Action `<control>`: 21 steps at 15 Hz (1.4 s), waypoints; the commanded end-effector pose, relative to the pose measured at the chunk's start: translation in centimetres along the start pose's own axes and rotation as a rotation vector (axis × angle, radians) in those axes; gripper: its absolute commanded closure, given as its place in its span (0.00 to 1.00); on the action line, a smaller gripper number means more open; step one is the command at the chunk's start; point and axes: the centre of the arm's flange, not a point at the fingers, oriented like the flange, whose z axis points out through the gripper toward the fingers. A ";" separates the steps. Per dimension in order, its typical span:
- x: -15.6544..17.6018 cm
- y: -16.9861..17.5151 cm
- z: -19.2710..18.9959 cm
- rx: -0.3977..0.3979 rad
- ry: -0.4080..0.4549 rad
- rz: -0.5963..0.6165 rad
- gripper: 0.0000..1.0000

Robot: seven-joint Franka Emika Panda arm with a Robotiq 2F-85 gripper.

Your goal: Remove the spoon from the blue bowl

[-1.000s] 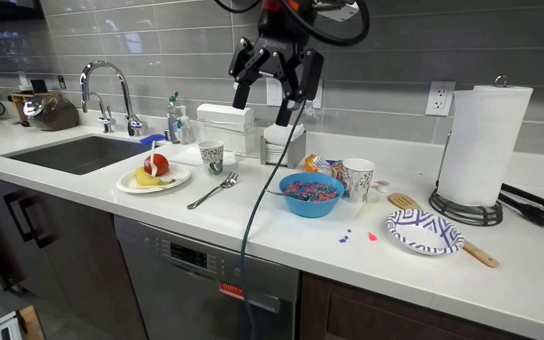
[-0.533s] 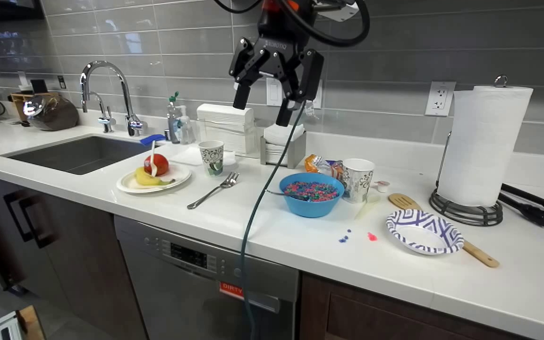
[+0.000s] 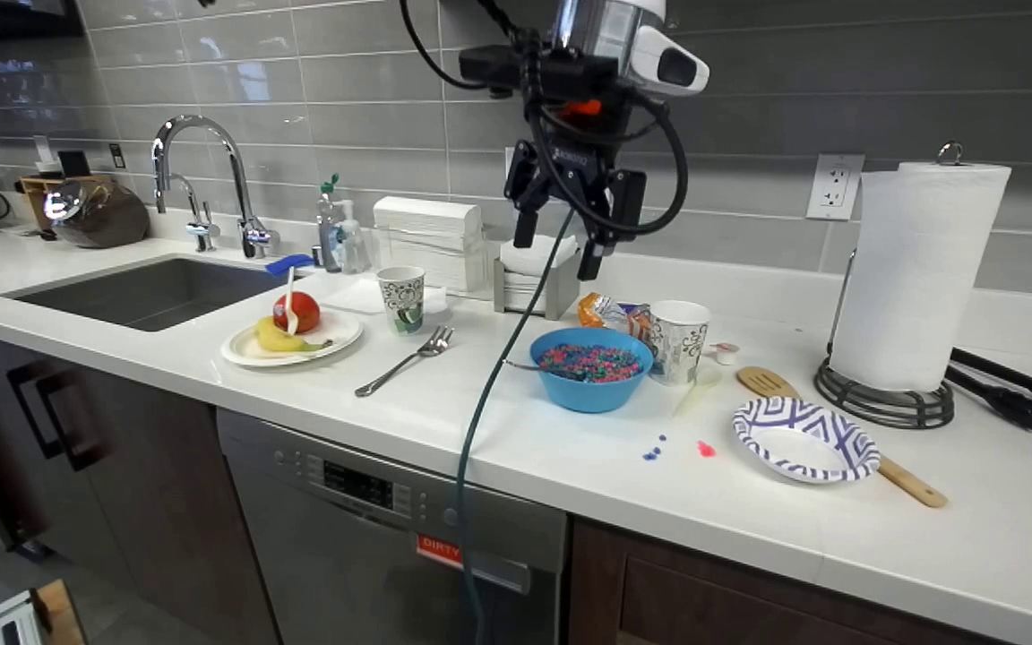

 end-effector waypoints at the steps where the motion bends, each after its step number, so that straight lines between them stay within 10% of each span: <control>1: 3.9 -0.9 3.7 0.004 -0.005 0.055 0.00; 12: 12.8 -1.9 10.5 -0.005 -0.076 0.145 0.00; 21: 13.7 -2.9 13.4 -0.017 -0.074 0.139 0.00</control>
